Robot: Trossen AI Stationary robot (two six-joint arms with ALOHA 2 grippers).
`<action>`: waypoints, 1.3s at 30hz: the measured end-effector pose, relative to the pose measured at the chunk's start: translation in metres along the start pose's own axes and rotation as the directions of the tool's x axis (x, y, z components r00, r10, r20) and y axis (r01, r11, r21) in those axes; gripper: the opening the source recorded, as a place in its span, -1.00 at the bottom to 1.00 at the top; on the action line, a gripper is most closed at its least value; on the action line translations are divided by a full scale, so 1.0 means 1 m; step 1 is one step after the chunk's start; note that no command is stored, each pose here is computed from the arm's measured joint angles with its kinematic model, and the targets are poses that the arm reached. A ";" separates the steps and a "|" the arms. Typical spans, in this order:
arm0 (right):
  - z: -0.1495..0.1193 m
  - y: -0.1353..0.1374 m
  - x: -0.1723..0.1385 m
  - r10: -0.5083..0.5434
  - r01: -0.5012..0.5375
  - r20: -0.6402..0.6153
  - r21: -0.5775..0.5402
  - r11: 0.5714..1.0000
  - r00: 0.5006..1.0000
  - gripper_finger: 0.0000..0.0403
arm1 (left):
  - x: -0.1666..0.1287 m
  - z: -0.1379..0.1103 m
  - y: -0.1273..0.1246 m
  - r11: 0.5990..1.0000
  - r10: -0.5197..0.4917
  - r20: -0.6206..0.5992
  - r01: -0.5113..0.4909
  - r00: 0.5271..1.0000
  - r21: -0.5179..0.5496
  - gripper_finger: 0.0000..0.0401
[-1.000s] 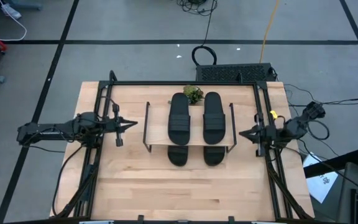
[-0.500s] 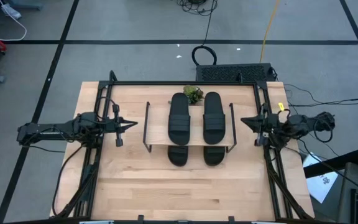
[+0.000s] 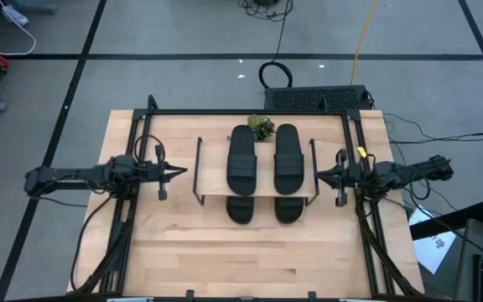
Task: Pick and place slides into the shelf
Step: Return to Home Position
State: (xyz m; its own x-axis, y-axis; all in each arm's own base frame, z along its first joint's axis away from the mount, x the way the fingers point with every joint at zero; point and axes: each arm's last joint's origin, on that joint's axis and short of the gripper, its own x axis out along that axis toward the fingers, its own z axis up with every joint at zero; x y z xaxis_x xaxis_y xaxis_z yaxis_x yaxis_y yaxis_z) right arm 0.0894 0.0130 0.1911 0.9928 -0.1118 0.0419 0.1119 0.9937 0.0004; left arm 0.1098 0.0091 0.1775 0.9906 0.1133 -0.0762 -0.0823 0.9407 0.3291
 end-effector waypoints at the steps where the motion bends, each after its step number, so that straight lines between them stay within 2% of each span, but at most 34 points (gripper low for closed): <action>1: -0.001 0.000 0.000 0.012 -0.012 -0.004 -0.012 1.000 1.000 -1.00 | 0.000 -0.002 -0.001 1.000 0.003 0.009 -0.003 1.000 -0.011 -1.00; 7: 0.001 0.003 -0.001 0.114 -0.111 0.023 -0.080 0.991 0.993 -1.00 | -0.002 -0.014 -0.005 0.999 -0.007 0.020 0.008 1.000 -0.050 -1.00; 12: -0.002 0.006 -0.001 0.196 -0.196 -0.006 -0.096 0.976 0.980 -1.00 | -0.004 -0.016 -0.006 0.997 -0.013 0.012 0.014 1.000 -0.079 -1.00; 22: -0.005 0.011 -0.002 0.291 -0.292 -0.017 -0.080 0.953 0.957 -1.00 | -0.006 -0.016 -0.006 0.996 -0.016 0.007 0.017 1.000 -0.086 -1.00; 39: -0.005 0.013 -0.003 0.283 -0.283 -0.009 -0.057 0.957 0.959 -1.00 | -0.006 -0.017 -0.006 0.991 -0.017 0.002 0.017 1.000 -0.136 -1.00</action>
State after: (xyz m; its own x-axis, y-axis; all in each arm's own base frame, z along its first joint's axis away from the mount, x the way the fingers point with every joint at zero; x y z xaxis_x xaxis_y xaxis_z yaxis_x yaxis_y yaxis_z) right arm 0.0881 0.0263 0.1860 0.9842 0.1741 0.0317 -0.1717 0.9828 -0.0687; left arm 0.1029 0.0081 0.1604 0.9921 0.0969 -0.0799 -0.0796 0.9772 0.1967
